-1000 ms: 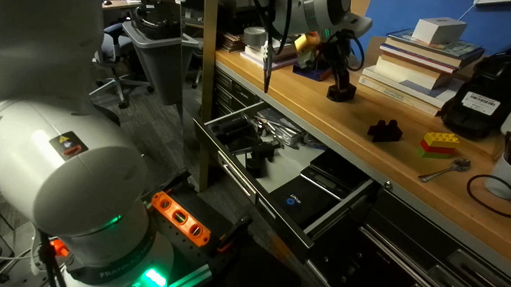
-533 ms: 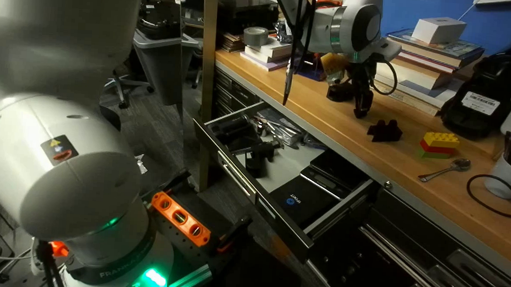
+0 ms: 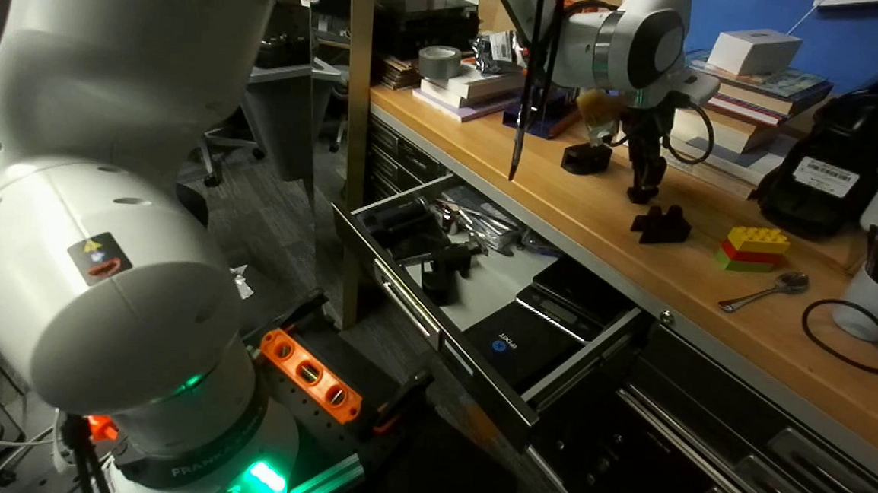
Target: Open the top central drawer then remove the three black objects and put them on the table
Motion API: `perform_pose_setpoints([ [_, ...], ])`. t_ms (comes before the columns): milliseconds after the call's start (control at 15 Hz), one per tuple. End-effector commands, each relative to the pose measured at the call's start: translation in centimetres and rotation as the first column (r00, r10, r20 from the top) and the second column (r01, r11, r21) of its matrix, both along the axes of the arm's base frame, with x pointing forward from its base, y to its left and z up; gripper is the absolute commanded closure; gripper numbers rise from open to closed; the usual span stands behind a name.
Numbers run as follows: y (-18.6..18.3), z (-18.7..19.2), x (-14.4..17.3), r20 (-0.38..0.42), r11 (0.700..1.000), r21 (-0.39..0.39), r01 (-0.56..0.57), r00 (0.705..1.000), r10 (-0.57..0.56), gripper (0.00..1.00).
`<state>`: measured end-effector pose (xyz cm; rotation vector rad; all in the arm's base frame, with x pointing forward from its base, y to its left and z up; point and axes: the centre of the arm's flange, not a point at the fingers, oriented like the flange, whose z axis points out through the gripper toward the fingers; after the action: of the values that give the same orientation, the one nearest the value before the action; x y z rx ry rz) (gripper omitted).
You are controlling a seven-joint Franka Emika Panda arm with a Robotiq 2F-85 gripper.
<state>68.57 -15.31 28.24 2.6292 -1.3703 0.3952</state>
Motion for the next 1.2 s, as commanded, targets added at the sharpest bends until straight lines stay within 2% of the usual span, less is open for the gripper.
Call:
perform_pose_setpoints([
  [0, 0.4, 1.7, 0.7, -0.003, 1.0, -0.01, -0.002, 1.0, 0.002, 0.32],
  [200, 2.2, 3.8, -0.6, 0.014, 0.999, -0.032, -0.018, 1.0, 0.018, 0.07],
  [267, 2.8, 4.5, -0.9, 0.02, 0.999, -0.038, -0.025, 0.999, 0.026, 0.01],
  [467, 5.4, 8.0, -2.8, 0.01, 0.997, -0.063, -0.055, 0.998, 0.056, 0.0],
  [800, 9.2, 13.2, -9.5, -0.127, 0.986, -0.067, -0.153, 0.981, 0.143, 0.01],
  [1000, 10.6, 15.1, -14.7, -0.219, 0.972, -0.024, -0.233, 0.95, 0.222, 0.0],
  [1133, 11.1, 16.2, -18.4, -0.275, 0.951, 0.023, -0.309, 0.913, 0.303, 0.0],
])
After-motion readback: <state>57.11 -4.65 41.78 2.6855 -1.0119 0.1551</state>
